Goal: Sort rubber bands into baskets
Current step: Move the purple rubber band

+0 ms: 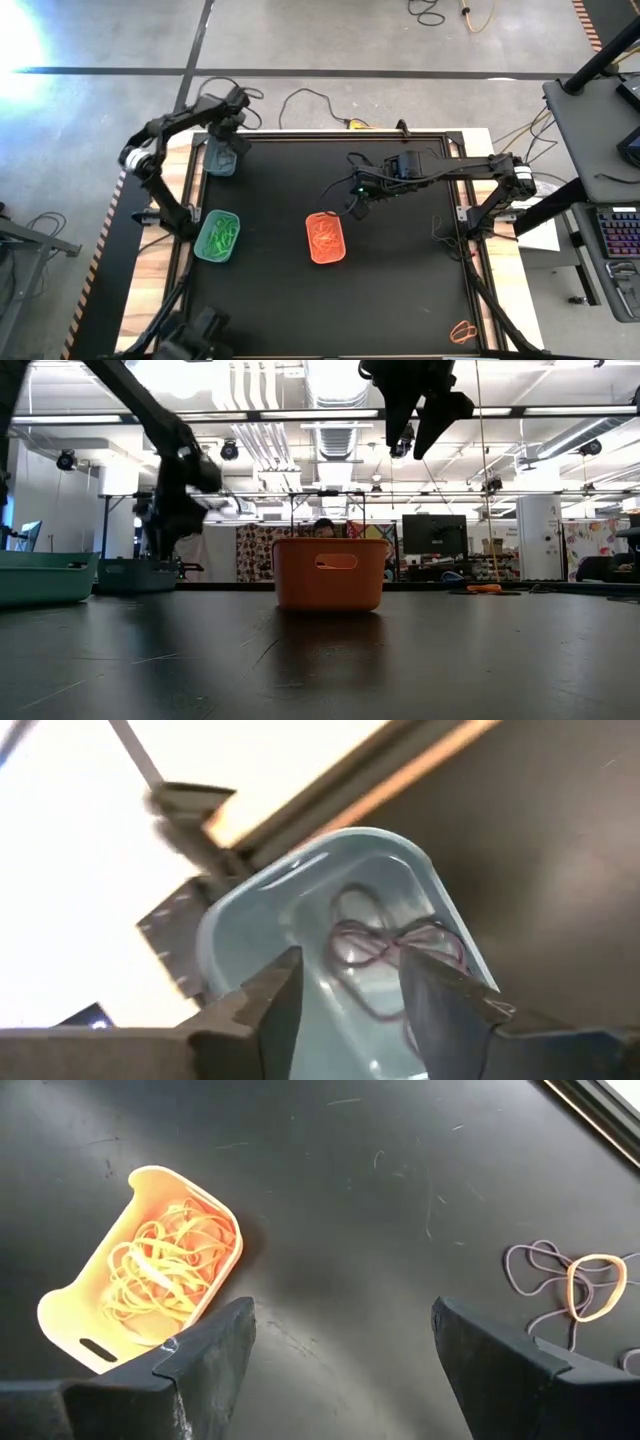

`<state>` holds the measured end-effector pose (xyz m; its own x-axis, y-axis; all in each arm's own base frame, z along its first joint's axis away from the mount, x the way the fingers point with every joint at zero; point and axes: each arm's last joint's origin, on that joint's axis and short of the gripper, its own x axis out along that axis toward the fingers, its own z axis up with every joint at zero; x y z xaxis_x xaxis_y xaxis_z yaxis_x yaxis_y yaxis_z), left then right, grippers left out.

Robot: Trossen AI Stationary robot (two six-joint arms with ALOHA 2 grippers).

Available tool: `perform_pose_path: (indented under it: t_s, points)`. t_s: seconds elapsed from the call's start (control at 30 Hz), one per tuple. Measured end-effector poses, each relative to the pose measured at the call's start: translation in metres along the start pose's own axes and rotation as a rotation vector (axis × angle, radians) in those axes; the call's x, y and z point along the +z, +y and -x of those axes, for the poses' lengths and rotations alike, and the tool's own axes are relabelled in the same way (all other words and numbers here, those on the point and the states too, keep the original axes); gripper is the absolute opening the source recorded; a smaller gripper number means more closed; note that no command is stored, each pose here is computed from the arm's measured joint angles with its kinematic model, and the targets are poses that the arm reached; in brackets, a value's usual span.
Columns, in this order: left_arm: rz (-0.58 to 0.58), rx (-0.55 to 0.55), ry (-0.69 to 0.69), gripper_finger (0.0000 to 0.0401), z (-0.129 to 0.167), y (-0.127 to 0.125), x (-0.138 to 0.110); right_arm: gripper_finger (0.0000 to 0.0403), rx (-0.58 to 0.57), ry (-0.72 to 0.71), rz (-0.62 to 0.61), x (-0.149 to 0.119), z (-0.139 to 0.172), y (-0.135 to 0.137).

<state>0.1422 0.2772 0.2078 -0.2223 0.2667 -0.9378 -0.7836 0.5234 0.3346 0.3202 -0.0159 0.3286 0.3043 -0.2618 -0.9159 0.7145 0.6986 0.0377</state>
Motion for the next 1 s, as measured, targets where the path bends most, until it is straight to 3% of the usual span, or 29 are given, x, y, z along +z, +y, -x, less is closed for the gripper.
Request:
perform_pose_path:
  t_s: [0.17, 0.33, 0.47, 0.7, 1.0]
  points:
    - [0.077, -0.035, -0.165, 0.0169, 0.051, 0.013, -0.02, 0.0295, -0.043, 0.02, -0.041, 0.003, -0.011, -0.011]
    - [0.102, -0.275, -0.417, 0.0171, 0.096, 0.017, -0.042, 0.0285, -0.101, 0.075, -0.121, 0.01, -0.04, -0.031]
    - [0.083, -0.446, -0.628, 0.0171, 0.12, 0.014, -0.06, 0.0266, -0.067, 0.172, -0.17, 0.014, -0.073, -0.053]
    - [0.032, -0.628, -0.844, 0.0171, 0.132, -0.001, -0.094, 0.0227, -0.068, 0.182, -0.244, 0.028, -0.111, -0.091]
    - [0.039, -0.736, -0.84, 0.0171, 0.112, -0.018, -0.12, 0.0167, -0.094, 0.323, -0.435, 0.027, -0.144, -0.146]
